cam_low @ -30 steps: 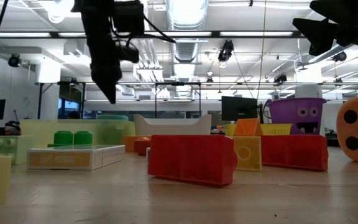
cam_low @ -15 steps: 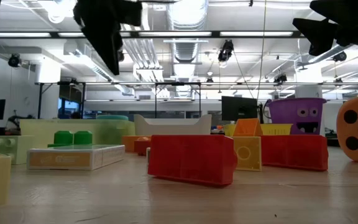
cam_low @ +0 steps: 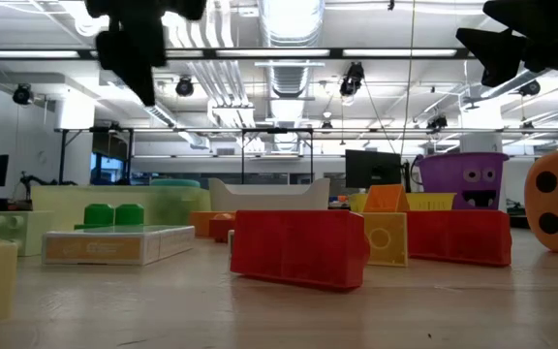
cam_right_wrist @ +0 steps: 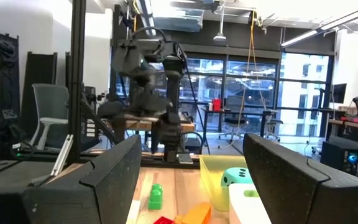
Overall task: Pick & Place Toys
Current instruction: Put the yellow playing cards box into the white bin
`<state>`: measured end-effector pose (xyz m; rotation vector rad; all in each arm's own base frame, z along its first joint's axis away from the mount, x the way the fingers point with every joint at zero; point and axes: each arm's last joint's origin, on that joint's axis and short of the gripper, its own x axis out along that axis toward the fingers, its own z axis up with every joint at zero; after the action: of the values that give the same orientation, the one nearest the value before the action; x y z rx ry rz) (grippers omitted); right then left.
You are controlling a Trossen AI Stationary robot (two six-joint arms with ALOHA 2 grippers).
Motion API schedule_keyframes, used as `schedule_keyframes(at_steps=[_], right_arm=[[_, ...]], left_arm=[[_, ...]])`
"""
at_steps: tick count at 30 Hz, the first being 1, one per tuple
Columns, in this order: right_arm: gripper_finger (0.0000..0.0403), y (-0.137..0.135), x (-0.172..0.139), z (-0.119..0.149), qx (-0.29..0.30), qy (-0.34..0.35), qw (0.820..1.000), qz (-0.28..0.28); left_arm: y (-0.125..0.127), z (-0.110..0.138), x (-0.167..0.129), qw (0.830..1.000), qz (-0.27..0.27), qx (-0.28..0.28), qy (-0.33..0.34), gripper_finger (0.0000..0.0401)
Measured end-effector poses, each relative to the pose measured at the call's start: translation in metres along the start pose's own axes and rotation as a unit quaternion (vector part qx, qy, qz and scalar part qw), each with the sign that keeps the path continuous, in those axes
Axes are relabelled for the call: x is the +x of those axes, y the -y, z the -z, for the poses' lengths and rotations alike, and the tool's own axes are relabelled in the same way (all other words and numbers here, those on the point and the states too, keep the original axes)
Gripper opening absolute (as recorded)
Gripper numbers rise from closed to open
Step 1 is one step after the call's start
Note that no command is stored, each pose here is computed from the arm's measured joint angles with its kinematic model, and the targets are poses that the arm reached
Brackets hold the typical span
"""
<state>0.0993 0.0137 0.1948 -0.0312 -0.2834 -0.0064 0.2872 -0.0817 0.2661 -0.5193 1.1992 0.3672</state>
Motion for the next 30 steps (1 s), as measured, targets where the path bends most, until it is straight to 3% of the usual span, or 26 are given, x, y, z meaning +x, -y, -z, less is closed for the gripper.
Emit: schedule_keyframes(at_steps=[2, 7, 14, 19, 23, 30], right_arm=[[0.028, 0.0, 0.0, 0.0, 0.002, -0.001, 1.0, 0.001], [0.028, 0.0, 0.0, 0.0, 0.001, -0.002, 1.0, 0.0], [0.028, 0.0, 0.0, 0.001, 0.001, -0.003, 1.0, 0.0], [0.028, 0.0, 0.0, 0.001, 0.0, -0.003, 1.0, 0.0], [0.028, 0.0, 0.0, 0.001, -0.001, -0.003, 1.0, 0.0], [0.028, 0.0, 0.0, 0.001, -0.001, -0.004, 1.0, -0.001]], left_arm=[[0.007, 0.003, 0.009, 0.997, 0.002, -0.08, -0.017, 0.0359], [0.019, 0.011, 0.039, 0.986, -0.023, -0.156, -0.06, 0.0359], [0.022, 0.01, 0.058, 0.977, -0.049, -0.202, -0.055, 0.0359], [0.026, 0.01, 0.068, 0.956, -0.058, -0.286, -0.013, 0.0359], [0.03, 0.009, 0.074, 0.944, -0.051, -0.325, -0.014, 0.0359], [0.028, 0.015, 0.088, 0.924, -0.089, -0.372, -0.029, 0.0359]])
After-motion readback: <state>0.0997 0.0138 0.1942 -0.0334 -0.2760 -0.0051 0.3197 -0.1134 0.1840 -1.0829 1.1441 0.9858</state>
